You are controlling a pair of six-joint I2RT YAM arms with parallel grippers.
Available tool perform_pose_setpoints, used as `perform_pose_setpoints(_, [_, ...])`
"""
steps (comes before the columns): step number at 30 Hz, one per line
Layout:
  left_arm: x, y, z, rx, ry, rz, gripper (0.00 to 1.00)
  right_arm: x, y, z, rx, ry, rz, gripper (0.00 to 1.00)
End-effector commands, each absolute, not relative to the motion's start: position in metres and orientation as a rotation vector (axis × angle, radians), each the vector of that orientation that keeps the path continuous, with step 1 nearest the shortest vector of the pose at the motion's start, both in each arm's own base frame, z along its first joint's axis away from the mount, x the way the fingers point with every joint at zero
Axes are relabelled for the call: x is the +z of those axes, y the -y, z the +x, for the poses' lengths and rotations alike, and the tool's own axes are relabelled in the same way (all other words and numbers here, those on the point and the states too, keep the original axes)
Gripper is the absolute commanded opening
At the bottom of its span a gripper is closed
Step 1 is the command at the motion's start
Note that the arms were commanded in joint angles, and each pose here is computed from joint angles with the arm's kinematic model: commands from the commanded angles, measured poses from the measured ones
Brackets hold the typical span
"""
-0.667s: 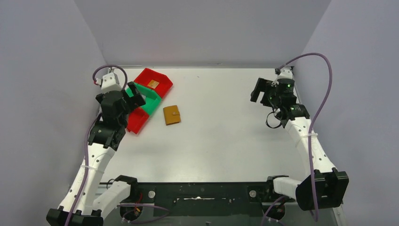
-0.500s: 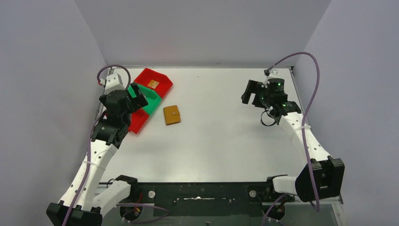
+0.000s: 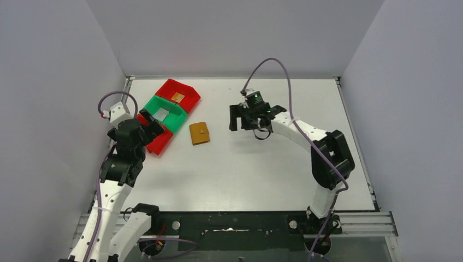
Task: Take the credit cards out of the card holder
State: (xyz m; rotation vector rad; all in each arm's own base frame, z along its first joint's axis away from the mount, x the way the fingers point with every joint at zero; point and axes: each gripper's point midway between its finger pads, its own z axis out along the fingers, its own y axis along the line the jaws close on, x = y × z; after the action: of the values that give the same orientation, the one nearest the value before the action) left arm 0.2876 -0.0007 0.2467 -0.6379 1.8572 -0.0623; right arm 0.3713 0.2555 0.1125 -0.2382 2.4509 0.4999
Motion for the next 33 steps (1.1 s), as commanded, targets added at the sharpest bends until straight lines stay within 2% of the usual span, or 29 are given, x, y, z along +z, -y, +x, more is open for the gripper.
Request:
perform_pose_setpoints(1, [0.263,-0.005,0.280,-0.103,-1.785,-0.697,0.97,0.130,-0.310,0.393,0.516,-2.389,-0.274,0.99])
perform_pose_setpoints(9, [0.271,-0.013,0.270,-0.094,-1.746,-0.733,0.97,0.116,-0.391,0.409,0.574,-2.391,-0.373,0.95])
perform_pose_setpoints(15, [0.276,-0.015,0.266,-0.097,-1.722,-0.743,0.97,0.105,-0.424,0.409,0.594,-2.395,-0.440,0.91])
perform_pose_setpoints(20, [0.278,-0.016,0.267,-0.093,-1.720,-0.740,0.98,0.072,-0.428,0.408,0.571,-2.451,-0.480,0.88])
perform_pose_setpoints(25, [0.274,-0.015,0.267,-0.091,-1.731,-0.736,0.97,0.037,-0.419,0.401,0.498,-2.523,-0.525,0.81])
perform_pose_setpoints(30, [0.273,-0.015,0.269,-0.089,-1.736,-0.730,0.97,0.033,-0.404,0.402,0.410,-2.527,-0.507,0.76])
perform_pose_setpoints(33, [0.272,-0.016,0.269,-0.076,-1.740,-0.724,0.98,0.039,-0.402,0.403,0.410,-2.508,-0.498,0.78])
